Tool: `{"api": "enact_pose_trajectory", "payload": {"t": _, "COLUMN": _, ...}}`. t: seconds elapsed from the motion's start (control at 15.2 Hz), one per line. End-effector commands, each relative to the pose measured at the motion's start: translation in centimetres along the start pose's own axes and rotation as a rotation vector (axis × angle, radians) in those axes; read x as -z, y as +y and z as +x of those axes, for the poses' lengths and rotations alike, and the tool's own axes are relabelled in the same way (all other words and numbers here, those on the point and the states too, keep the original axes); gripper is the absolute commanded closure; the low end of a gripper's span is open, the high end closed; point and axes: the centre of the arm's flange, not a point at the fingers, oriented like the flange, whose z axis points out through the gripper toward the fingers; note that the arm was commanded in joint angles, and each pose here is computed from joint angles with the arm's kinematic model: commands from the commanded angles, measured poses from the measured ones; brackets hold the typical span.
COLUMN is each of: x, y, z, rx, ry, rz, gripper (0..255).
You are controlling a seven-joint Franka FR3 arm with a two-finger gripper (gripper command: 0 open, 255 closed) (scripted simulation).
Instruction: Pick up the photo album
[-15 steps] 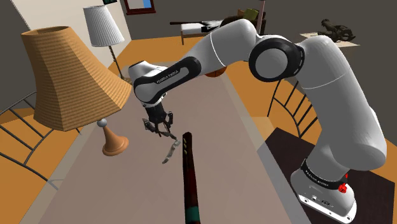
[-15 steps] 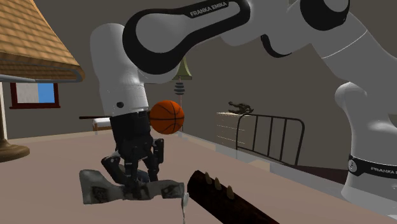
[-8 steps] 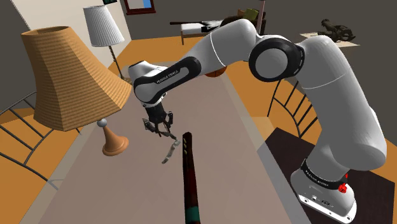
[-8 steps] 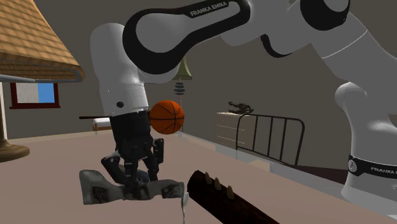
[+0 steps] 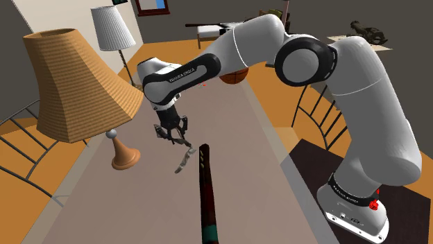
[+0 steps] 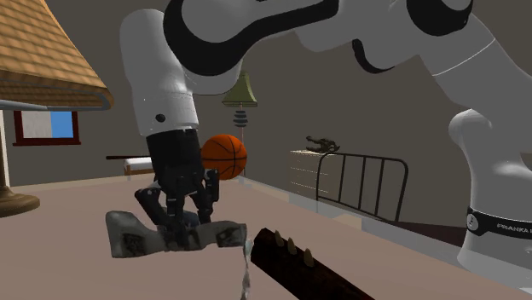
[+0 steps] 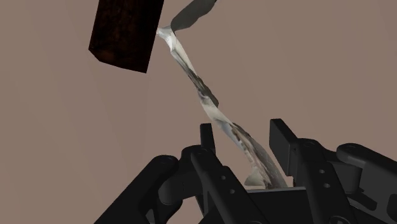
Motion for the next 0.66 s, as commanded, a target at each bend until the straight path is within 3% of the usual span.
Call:
{"api": "enact_pose_trajectory", "payload": {"t": 0.0, "x": 1.0, "y": 0.1, "z": -0.2, "rx": 0.000, "ry": 0.000, "rz": 0.000, "gripper": 255}}
{"api": "enact_pose_trajectory", "payload": {"t": 0.59, "x": 4.7, "y": 0.4, "z": -1.0, "rx": 0.000, "ry": 0.000, "rz": 0.000, "gripper": 255}}
